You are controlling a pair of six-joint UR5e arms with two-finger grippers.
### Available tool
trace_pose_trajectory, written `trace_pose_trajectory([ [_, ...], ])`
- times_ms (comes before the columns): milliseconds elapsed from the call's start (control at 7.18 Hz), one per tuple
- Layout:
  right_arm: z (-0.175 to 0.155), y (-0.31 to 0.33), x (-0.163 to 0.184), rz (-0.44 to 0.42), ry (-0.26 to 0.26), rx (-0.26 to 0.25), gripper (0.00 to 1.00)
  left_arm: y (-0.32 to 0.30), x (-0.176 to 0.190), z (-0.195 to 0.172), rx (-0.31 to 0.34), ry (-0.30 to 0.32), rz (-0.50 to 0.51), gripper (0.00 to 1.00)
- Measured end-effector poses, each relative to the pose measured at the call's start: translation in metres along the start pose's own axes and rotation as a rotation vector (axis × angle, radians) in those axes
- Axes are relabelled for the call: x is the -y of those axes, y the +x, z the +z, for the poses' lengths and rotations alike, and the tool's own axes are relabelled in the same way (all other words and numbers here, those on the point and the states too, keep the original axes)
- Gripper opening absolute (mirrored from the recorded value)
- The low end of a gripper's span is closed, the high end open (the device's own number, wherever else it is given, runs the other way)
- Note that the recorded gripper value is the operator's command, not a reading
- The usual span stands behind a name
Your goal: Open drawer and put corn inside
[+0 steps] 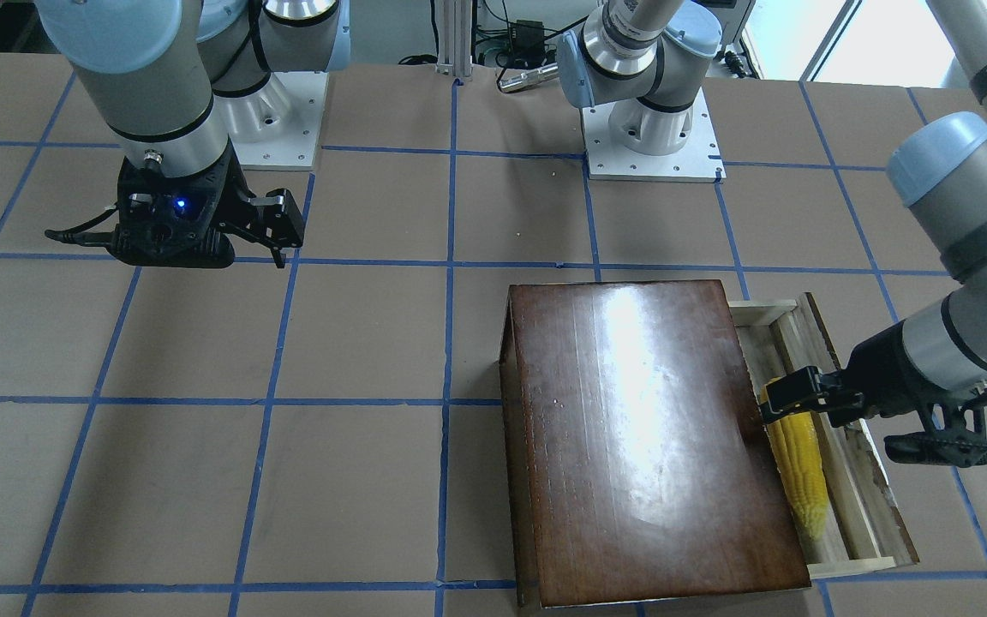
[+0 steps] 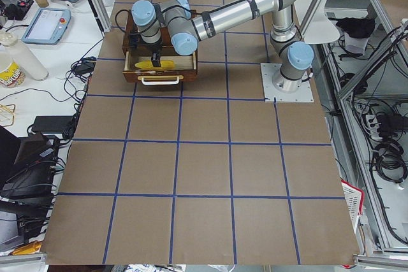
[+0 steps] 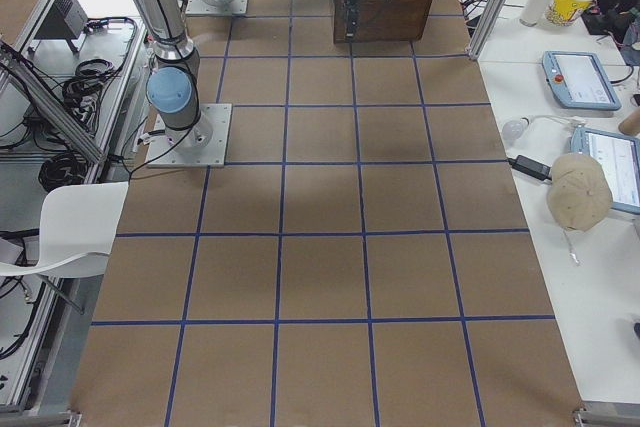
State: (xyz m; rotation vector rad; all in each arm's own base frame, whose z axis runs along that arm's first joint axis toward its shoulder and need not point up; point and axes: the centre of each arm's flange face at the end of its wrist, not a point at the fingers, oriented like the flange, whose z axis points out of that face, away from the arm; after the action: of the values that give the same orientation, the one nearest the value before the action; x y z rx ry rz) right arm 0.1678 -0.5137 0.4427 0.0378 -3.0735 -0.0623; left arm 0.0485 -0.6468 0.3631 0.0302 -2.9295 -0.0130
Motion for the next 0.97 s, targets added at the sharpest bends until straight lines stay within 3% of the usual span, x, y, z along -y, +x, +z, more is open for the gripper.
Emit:
trace_pose_trajectory([
  [557, 0.0, 0.0, 0.0, 0.0, 0.0, 0.001, 1.0, 0.046, -0.013, -0.096, 0.062, -0.046, -0.058, 1.0],
  [975, 0.0, 0.0, 0.0, 0.0, 0.0, 0.002, 1.0, 0.131, -0.038, -0.101, 0.161, -0.06, -0.075, 1.0],
])
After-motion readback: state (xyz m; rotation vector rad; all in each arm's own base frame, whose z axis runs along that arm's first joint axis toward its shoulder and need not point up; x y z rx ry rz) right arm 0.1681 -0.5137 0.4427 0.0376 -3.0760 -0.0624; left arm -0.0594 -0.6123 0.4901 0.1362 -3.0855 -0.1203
